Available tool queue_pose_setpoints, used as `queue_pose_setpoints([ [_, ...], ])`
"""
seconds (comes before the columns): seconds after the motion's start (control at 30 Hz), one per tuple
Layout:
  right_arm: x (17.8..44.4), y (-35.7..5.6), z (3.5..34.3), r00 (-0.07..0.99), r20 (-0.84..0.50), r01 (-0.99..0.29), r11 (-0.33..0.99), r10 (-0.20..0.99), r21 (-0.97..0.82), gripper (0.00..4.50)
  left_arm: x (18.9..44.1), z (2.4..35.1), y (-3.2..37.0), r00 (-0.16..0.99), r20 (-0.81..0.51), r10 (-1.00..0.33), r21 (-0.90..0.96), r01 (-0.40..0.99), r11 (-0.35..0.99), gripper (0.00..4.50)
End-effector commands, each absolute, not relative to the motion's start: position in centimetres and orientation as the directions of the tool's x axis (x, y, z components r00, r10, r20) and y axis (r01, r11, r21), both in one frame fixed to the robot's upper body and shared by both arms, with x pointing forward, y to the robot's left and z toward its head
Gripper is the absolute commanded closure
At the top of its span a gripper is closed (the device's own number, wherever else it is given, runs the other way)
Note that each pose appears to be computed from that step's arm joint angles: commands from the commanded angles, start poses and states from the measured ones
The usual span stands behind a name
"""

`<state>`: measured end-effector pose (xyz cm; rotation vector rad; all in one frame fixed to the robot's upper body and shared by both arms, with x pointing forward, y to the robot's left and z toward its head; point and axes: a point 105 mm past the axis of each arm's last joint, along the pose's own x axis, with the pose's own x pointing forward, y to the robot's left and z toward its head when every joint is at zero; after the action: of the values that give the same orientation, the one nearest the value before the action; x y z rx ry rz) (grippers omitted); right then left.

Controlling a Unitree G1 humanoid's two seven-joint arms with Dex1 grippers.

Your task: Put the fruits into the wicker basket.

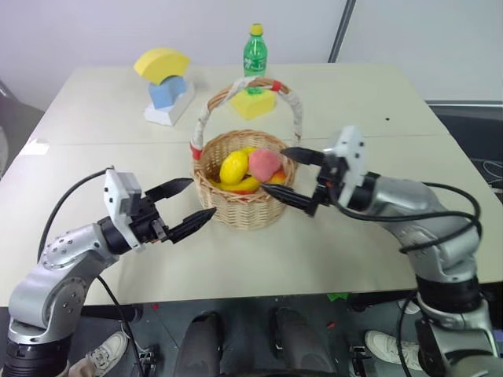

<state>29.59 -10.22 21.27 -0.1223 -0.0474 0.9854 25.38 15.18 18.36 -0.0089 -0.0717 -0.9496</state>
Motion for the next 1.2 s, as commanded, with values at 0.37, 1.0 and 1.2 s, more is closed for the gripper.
queue_pose_setpoints([
  [0.37,37.1,-10.5,22.7,0.789,0.160,-0.588,0.805,0.593,-0.079,0.26,25.1,19.5,13.2,0.508,0.107,-0.855,0.060,0.855,0.516,0.00],
  [1.0,37.5,-24.5,26.9,0.941,0.338,0.003,0.993,0.035,-0.114,4.45,25.4,19.2,12.2,0.481,0.110,-0.870,0.059,0.871,0.488,0.00],
  [1.2,38.7,-32.4,25.3,0.915,0.267,0.319,0.947,-0.302,-0.022,4.45,25.6,19.2,11.4,0.461,0.116,-0.880,0.061,0.881,0.469,0.00],
])
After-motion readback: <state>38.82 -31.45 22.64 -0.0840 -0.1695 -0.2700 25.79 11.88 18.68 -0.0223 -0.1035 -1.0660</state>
